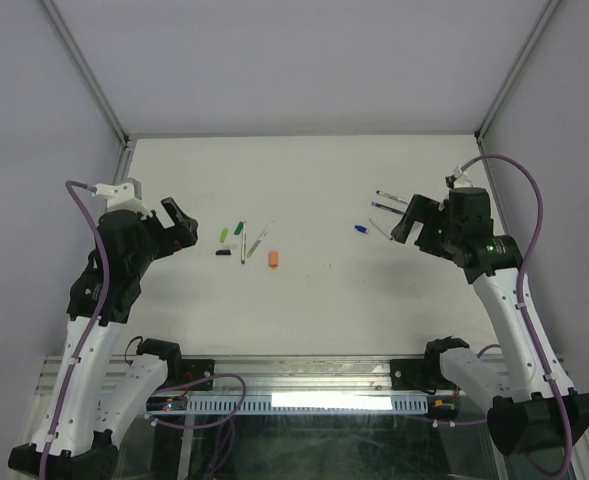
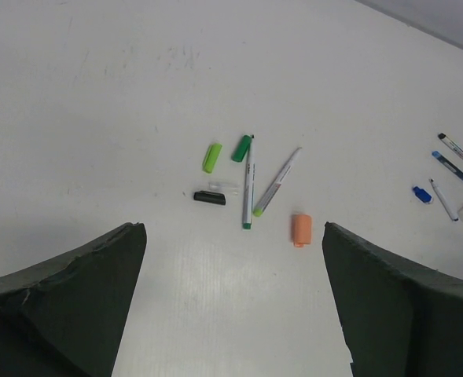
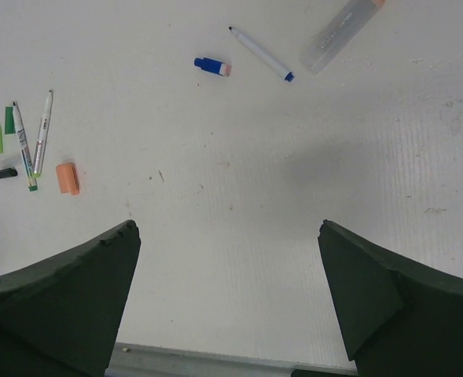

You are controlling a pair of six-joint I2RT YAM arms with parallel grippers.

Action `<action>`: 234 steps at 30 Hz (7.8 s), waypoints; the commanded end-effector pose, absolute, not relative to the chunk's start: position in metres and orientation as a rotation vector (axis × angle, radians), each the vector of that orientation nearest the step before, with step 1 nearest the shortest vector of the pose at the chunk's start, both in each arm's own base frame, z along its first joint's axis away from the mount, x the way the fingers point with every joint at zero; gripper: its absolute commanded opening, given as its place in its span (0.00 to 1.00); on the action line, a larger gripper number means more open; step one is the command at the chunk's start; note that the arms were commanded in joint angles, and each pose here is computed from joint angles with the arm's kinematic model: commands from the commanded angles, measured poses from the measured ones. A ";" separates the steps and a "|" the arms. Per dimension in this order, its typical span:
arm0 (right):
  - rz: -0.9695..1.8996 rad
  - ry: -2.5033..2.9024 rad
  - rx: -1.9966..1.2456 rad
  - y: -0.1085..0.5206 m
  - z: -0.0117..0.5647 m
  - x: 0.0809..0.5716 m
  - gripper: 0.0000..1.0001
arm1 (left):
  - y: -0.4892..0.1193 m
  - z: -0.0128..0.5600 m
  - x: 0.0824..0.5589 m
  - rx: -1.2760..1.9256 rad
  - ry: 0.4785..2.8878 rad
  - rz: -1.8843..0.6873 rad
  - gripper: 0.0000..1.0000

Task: Insert the pens into the pen caps
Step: Pick up the pen from the center of the board.

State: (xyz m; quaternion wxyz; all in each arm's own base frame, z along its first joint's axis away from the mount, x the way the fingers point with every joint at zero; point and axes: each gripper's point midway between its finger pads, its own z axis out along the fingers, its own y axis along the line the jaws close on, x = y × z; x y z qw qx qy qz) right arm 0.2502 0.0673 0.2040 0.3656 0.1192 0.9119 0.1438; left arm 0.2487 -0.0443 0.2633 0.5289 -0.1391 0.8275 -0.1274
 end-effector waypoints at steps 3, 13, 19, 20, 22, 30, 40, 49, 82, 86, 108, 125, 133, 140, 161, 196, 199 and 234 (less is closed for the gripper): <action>0.456 2.330 0.290 0.079 0.202 0.250 1.00 | -0.029 0.265 0.260 -0.407 1.991 -0.212 0.99; 0.469 2.346 0.324 0.083 0.194 0.263 0.99 | -0.030 0.272 0.278 -0.405 1.931 -0.224 0.99; 0.293 2.335 0.497 0.057 0.181 0.280 0.97 | -0.048 0.259 0.292 -0.275 1.952 -0.283 0.99; 0.259 2.322 0.537 0.052 0.179 0.284 0.97 | -0.050 0.257 0.294 -0.253 1.958 -0.279 0.99; 0.196 2.311 0.602 0.043 0.172 0.289 0.97 | -0.050 0.250 0.295 -0.219 1.967 -0.268 0.99; 0.048 2.351 0.796 0.023 0.135 0.310 0.94 | -0.054 0.234 0.288 -0.183 1.960 -0.282 0.99; -0.047 2.412 0.899 0.016 0.093 0.348 0.86 | -0.071 0.227 0.290 -0.139 1.989 -0.326 0.99; -0.129 2.443 0.924 0.013 0.073 0.386 0.74 | -0.079 0.228 0.289 -0.104 1.986 -0.357 0.99; -0.298 2.499 0.980 -0.010 0.029 0.344 0.35 | -0.080 0.227 0.290 -0.102 1.985 -0.365 0.99; -0.275 2.487 0.943 -0.011 0.044 0.330 0.30 | -0.081 0.227 0.290 -0.101 1.988 -0.370 0.99; 0.317 2.613 -0.308 0.245 0.066 0.233 0.26 | -0.083 0.222 0.291 -0.096 2.004 -0.374 0.99; 0.083 2.792 -0.572 0.262 -0.001 0.171 0.36 | -0.083 0.220 0.292 -0.095 2.013 -0.373 0.99; 0.001 2.827 -0.530 0.253 -0.006 0.155 0.41 | -0.082 0.219 0.293 -0.099 2.016 -0.368 0.99; -0.113 2.842 -0.517 0.240 -0.010 0.142 0.41 | -0.081 0.219 0.293 -0.107 2.014 -0.365 0.99; -0.011 2.673 -0.300 0.244 0.029 0.166 0.00 | -0.117 0.234 0.283 -0.210 2.020 -0.665 0.99; 1.037 2.176 -0.069 0.338 0.177 0.177 0.00 | -0.260 0.181 0.235 -0.164 2.136 -1.159 0.84; 1.073 2.154 -0.076 0.344 0.184 0.177 0.00 | -0.264 0.177 0.233 -0.161 2.147 -1.158 0.79; 1.013 2.008 -0.131 0.344 0.217 0.196 0.12 | -0.280 0.191 0.225 -0.033 2.110 -1.156 0.00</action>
